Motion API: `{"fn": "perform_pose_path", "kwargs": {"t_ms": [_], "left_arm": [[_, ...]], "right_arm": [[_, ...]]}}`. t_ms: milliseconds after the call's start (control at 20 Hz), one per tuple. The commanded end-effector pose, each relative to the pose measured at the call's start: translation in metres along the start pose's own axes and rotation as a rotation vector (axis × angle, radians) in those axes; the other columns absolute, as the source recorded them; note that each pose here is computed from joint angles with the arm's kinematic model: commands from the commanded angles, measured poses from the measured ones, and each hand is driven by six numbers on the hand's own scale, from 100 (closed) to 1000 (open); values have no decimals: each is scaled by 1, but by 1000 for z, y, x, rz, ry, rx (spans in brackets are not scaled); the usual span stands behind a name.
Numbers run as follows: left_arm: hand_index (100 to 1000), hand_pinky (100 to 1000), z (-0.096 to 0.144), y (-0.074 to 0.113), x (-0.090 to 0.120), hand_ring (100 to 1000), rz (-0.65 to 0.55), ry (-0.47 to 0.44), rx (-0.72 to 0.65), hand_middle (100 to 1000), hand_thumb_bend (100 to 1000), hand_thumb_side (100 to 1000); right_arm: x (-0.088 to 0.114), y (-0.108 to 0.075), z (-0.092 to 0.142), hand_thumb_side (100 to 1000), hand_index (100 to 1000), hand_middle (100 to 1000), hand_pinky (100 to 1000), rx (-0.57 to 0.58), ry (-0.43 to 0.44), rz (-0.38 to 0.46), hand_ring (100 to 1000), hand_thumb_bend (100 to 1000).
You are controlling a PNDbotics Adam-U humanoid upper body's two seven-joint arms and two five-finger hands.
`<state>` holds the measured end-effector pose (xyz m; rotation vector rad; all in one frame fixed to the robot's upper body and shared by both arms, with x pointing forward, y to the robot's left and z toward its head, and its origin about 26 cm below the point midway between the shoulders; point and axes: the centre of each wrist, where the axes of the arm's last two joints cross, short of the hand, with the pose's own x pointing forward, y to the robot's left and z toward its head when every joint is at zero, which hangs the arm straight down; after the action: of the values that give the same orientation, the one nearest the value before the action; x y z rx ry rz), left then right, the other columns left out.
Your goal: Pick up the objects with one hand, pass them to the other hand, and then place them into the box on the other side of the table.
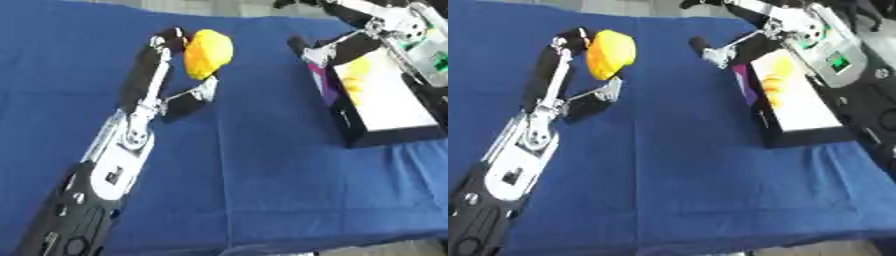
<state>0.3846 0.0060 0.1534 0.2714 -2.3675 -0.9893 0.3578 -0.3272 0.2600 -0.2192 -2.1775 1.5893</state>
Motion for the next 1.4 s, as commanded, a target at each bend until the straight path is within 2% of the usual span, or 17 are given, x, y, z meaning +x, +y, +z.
{"fn": "perform_pose_path", "kwargs": {"t_ms": [50,300,400,750,850,950,1100,1400], "left_arm": [[567,759,-9,-1,8,592,4,-31,14,605,100,288],[567,759,-9,-6,8,592,6,-27,10,605,100,287],[567,759,-10,-7,8,592,6,-29,11,605,100,286],[567,758,-10,-12,8,591,3,-33,8,605,100,281],[567,758,-9,-13,7,591,-2,-31,7,606,100,280],[566,758,-9,-14,7,591,-5,-30,9,606,100,279],[567,758,-10,-15,6,592,-12,-33,10,607,100,273],[566,757,-12,-12,9,595,-40,-50,31,608,100,251]], "right_arm": [[6,-11,-4,219,1000,1000,898,15,5,61,1000,100],[5,-10,-10,250,1000,1000,897,47,19,122,1000,100],[8,-12,-12,300,1000,983,892,53,21,175,1000,100],[10,-9,-19,345,1000,956,893,83,41,327,1000,100],[11,-8,-20,428,1000,946,893,96,39,356,1000,100],[11,-6,-22,470,1000,946,896,118,32,375,1000,100],[10,-4,-24,499,1000,935,896,154,16,391,1000,177],[6,1,-23,479,1000,925,897,218,9,409,1000,208]]}}
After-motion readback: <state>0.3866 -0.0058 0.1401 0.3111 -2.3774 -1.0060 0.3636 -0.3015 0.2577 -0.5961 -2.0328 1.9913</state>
